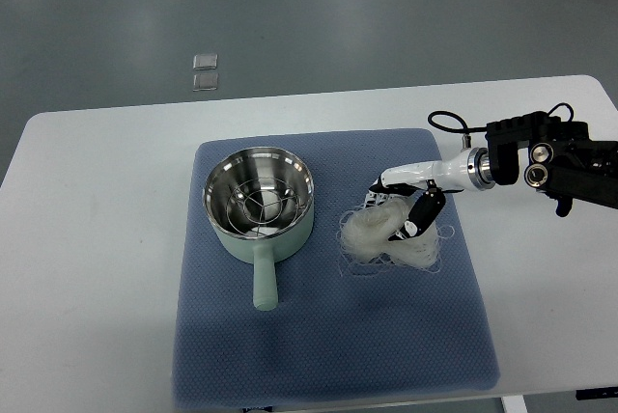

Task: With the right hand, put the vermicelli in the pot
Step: 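Lower the right hand and close its fingers on the vermicelli, then lift the vermicelli bundle up with the right hand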

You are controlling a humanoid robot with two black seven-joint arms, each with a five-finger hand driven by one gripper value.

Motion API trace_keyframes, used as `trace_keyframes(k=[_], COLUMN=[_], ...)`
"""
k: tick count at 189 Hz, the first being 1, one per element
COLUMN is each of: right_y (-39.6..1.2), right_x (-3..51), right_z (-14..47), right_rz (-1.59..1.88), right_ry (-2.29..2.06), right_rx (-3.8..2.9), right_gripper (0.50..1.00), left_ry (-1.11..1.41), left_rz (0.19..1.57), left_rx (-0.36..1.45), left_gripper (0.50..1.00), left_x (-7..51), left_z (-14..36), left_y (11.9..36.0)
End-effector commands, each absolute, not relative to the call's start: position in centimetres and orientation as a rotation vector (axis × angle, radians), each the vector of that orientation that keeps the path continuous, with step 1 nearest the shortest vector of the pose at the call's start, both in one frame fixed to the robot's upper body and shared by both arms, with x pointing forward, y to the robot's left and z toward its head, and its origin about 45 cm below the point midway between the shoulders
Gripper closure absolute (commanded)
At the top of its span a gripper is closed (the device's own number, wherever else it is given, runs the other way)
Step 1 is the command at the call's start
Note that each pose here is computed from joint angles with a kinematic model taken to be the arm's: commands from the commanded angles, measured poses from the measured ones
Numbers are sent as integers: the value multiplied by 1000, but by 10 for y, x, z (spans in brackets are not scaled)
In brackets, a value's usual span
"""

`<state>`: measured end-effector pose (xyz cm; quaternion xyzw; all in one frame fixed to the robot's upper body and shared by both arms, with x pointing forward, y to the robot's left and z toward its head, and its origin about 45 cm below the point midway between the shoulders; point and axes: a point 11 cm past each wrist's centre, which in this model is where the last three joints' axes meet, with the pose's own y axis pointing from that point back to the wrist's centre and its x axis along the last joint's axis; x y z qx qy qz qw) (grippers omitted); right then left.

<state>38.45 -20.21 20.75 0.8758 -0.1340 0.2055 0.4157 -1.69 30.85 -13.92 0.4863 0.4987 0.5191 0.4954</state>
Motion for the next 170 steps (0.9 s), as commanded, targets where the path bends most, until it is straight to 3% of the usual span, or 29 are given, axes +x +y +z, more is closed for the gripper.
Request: trace_keyframes(k=[1,61,84,112,170], right_y=[-203,-186,-175,-161,-67], right_x=[397,425,423,423,438], right_z=[246,447,492,502,451], right_rz=[590,877,985,1028,1048], right_ry=[-367,-506,-508,-492,-344], right_rx=[2205,2282,2260,2240,2199], right_gripper=[1000,1000,1000,1000,1000], left_ry=[1209,1209,1209,1209,1209], left_rz=[1258,1258,1259,1259,1254], left_rx=[1178,1178,1177,1177,1177], left_gripper=[500,500,500,500,500], left_x=[-17,-17,-17,-17,-17], left_z=[-139,-139,-139,-139,-139], left_y=[309,309,309,309,308])
